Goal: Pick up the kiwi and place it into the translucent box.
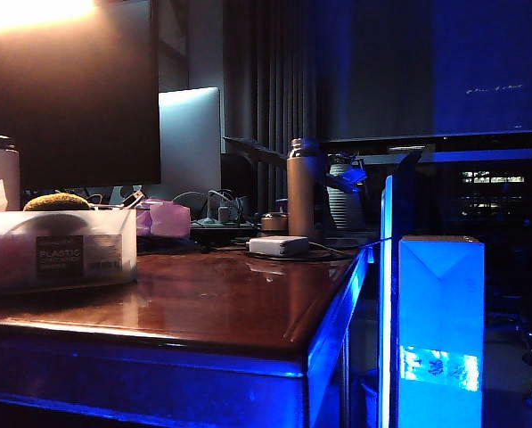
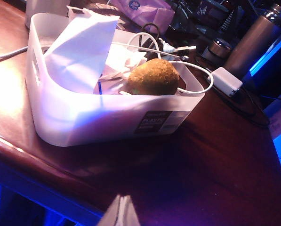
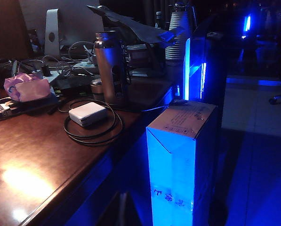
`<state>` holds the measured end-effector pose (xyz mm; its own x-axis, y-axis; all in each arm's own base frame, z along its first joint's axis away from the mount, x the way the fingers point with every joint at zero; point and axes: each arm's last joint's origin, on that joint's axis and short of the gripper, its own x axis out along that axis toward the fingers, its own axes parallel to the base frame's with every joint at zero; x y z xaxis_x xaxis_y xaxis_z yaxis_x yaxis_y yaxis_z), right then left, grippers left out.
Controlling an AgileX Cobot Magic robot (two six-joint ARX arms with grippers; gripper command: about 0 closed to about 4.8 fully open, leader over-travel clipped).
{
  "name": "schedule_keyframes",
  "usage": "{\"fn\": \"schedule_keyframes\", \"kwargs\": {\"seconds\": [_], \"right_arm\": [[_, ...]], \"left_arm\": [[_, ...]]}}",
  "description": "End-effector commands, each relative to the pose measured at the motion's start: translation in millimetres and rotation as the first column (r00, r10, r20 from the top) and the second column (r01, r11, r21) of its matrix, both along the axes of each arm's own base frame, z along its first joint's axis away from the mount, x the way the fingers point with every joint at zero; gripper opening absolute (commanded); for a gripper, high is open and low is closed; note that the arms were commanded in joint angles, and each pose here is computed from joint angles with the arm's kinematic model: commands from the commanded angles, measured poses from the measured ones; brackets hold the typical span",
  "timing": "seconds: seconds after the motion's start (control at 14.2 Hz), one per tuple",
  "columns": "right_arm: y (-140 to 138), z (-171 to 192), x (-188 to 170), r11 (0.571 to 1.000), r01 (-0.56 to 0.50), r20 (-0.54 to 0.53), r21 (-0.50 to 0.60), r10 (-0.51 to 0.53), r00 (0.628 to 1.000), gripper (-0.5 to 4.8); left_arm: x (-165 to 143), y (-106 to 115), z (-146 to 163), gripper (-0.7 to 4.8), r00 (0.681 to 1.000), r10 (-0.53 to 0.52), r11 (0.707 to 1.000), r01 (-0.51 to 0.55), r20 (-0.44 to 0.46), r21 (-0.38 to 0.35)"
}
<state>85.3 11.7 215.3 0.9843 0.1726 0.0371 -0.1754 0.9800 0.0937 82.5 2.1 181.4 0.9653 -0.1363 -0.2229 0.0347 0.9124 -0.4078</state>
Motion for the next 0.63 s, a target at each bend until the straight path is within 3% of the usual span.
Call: {"fn": "schedule_keyframes", "kwargs": {"seconds": [0.07, 0.63], "right_arm": [[-0.1, 3.5, -0.8, 1.000, 0.002, 0.020, 0.000, -0.002, 1.000, -0.05], [1.2, 2.8, -1.0, 1.000, -0.016, 0.013, -0.001, 0.016, 1.000, -0.05]], "left_arm": [[-0.2, -0.2, 1.8, -0.02, 1.000, -0.005, 1.000, 0.005, 0.010, 0.001], [-0.2, -0.2, 1.8, -0.02, 1.000, -0.004, 1.000, 0.004, 0.010, 0.001]]}}
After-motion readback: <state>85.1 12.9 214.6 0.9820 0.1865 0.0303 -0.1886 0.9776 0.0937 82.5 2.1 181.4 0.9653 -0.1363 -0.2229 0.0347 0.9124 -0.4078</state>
